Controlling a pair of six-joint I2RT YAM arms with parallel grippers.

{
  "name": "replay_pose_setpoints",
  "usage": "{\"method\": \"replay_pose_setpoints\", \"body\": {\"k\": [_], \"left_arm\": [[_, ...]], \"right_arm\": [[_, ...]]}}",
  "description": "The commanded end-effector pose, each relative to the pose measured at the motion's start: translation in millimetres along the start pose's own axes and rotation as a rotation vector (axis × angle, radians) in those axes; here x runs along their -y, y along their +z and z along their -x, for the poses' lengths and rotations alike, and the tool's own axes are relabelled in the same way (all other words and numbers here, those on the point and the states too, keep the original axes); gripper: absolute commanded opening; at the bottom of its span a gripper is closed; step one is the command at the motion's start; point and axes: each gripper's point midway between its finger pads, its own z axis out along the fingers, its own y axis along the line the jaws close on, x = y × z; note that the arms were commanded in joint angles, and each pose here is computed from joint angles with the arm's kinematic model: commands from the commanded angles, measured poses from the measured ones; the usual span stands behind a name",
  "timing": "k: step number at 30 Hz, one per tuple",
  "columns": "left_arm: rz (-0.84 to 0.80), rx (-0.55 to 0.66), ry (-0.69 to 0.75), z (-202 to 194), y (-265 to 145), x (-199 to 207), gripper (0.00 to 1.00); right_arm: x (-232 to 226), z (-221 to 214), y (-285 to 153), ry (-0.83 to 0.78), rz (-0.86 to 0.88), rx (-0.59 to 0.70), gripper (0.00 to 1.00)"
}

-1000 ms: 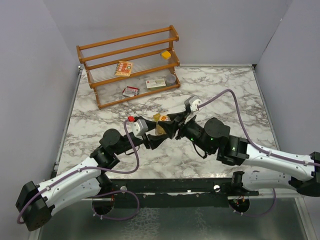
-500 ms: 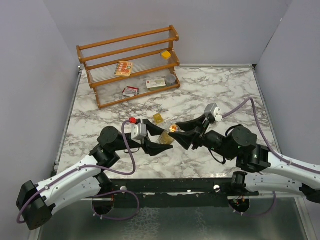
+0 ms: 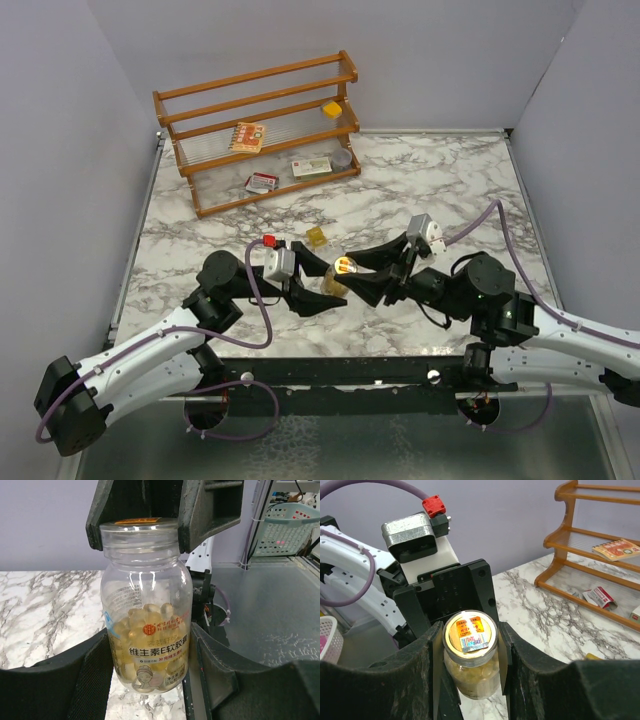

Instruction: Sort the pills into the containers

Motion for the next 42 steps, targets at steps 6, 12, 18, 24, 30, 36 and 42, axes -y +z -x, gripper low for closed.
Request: {"method": "replay_pose_setpoints", "body": {"k": [6,12,18,24,30,36,42], "left_arm": [[-0.284,0.053,0.133,25,-5,55,0.00],[-0.373,0.056,0.161,30,-8,72,0.00],[-0.463,0.054,0.173,32,-11,89,0.00],[-0.553,0.034,0.158,26,-12,104,0.00],[-0.614,0.032,0.173,24,-18,116,0.00],[-0.576,0.037,0.162,22,-13,110,0.00],[-0.541,0.023,0.135,16,-6,101,0.00]], "right_arm": [[-8,21,-4,-0.095,0.066,0.050,0.03],[-21,28,-13,-0.128,0.146,0.045,0.05],[-28,21,-14,-0.160,0.200,0.017,0.04],[-37,15,-10,-0.198,0.257,-0.012,0.04],[-41,16,-14,-0.232,0.289,-0.013,0.04],[-38,19,-16,-0.226,0.275,0.002,0.17],[-40,17,-17,-0.220,0.284,-0.001,0.76]]}}
